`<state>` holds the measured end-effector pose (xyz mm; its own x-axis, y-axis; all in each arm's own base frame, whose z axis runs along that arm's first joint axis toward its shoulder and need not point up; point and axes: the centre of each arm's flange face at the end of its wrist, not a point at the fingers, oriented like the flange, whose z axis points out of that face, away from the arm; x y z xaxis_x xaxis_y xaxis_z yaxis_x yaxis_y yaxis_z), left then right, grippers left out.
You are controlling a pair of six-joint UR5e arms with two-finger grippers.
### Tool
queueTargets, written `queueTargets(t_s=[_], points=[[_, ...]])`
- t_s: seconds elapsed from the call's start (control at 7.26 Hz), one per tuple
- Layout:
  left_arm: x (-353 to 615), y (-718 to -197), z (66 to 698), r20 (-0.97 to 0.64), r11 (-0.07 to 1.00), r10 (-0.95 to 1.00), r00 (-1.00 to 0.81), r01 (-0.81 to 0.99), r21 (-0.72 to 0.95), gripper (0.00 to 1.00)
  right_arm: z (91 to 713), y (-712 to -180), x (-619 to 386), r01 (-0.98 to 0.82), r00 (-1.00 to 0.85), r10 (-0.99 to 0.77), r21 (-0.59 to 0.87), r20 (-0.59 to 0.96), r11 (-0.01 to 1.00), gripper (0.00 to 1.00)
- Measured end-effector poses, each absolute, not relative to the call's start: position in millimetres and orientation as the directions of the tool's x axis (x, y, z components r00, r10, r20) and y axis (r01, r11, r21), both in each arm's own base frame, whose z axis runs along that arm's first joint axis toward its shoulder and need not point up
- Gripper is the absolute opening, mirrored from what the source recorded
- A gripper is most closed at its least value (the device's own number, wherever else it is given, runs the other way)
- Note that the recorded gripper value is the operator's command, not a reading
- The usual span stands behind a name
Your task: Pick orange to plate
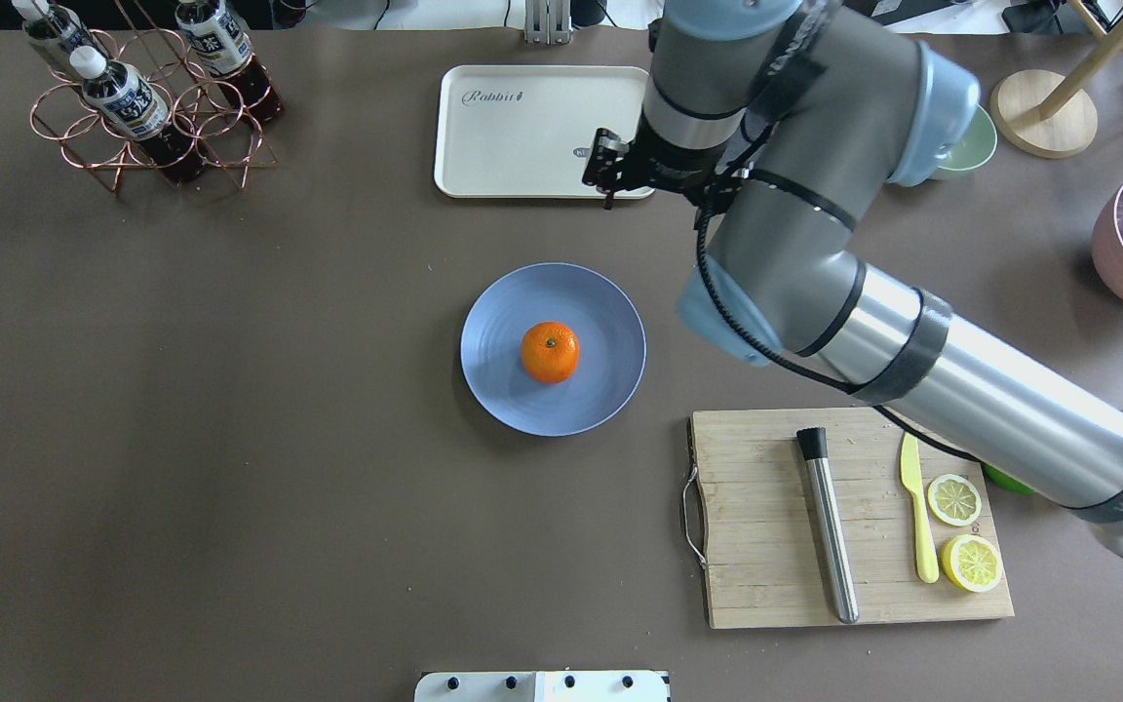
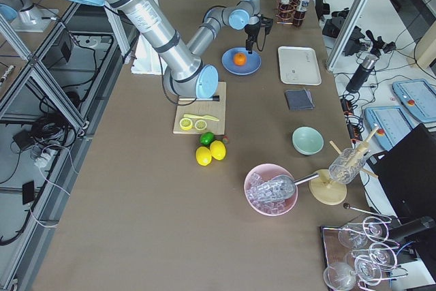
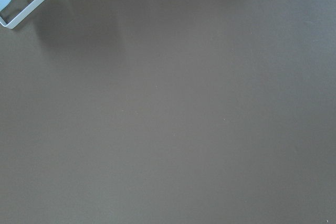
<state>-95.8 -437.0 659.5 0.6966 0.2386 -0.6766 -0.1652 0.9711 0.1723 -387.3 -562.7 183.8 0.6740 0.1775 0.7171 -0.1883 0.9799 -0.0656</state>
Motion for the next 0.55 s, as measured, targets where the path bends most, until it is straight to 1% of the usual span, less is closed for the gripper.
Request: queueTargets(t_s=[0.28,0.55], points=[[-95.9,-437.4,658.8,-0.676,0.971,0.240,0.697,-0.165,0.174,0.98,284.2,-580.1,-254.2,-0.064,0.726,0.020,0.038,0.688,0.997,1.00],[-95.8,-437.7,658.3,-0.676,0.971,0.240,0.697,-0.165,0.174,0.98,389.7,-574.0,-135.6,0.067,0.742,-0.123,0.111,0.659,0.992,1.00]])
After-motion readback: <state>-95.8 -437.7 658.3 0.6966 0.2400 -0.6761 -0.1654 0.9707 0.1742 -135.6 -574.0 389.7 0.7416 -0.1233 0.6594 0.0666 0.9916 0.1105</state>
